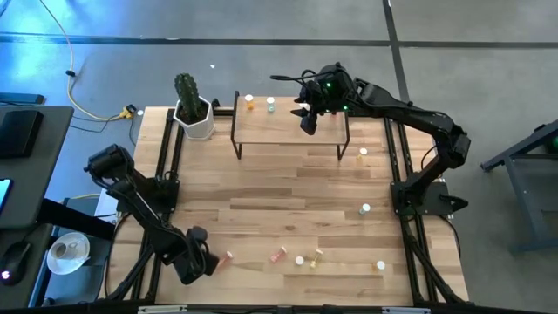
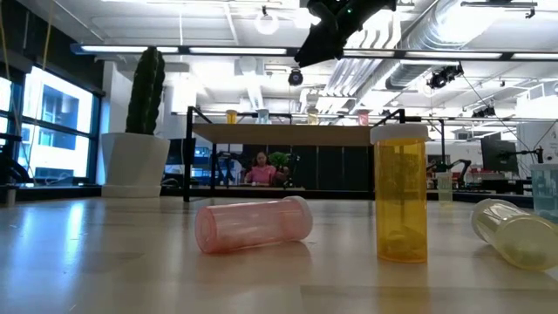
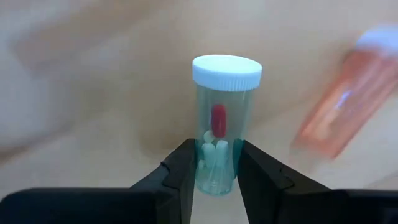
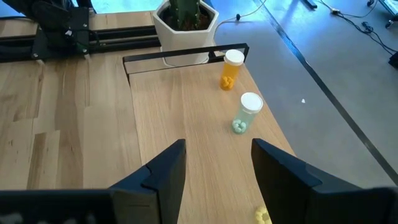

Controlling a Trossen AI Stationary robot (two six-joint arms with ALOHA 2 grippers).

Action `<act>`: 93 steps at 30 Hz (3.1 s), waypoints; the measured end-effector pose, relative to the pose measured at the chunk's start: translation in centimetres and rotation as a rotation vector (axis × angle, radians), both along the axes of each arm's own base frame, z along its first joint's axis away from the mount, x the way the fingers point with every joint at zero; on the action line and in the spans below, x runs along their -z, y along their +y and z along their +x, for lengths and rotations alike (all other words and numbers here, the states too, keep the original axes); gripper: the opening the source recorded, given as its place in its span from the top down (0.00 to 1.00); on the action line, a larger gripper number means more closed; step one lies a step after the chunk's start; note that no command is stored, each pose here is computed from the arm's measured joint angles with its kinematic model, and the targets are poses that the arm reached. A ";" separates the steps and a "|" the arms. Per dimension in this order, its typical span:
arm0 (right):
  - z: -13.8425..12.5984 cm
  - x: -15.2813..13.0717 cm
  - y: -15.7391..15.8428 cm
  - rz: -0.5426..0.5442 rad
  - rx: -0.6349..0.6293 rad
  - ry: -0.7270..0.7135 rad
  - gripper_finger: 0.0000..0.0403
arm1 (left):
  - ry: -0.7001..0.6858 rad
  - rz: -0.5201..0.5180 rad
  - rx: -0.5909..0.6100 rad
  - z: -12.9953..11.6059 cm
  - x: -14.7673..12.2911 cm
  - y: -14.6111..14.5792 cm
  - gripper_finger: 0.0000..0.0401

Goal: Pick and place medicine bottles onto shelf by color
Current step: Put the bottom blue pill bottle on the shelf

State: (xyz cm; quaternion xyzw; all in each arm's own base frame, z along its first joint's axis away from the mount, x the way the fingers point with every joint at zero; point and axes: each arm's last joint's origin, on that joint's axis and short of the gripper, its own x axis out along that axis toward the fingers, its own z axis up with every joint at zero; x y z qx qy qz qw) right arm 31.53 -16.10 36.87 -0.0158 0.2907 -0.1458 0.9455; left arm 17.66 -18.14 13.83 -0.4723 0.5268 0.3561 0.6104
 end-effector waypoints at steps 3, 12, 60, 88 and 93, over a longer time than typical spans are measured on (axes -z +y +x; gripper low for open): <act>0.0 0.0 0.0 0.001 -0.002 -0.001 0.57 | -0.061 0.063 -0.010 0.1 -0.6 0.6 0.77; 0.1 0.0 0.3 0.004 -0.123 -0.013 0.57 | -0.244 0.404 -0.012 0.0 -3.4 4.2 0.77; 6.6 1.3 9.1 -0.033 -0.737 -0.213 0.54 | -0.602 1.070 0.763 6.3 -13.8 21.1 0.77; 8.0 2.2 8.9 -0.034 -0.642 -0.218 0.63 | -0.676 1.133 0.764 6.5 -14.7 22.5 0.77; 7.9 2.3 8.9 -0.032 -0.642 -0.215 0.71 | -0.677 1.137 0.760 6.5 -14.7 22.5 0.77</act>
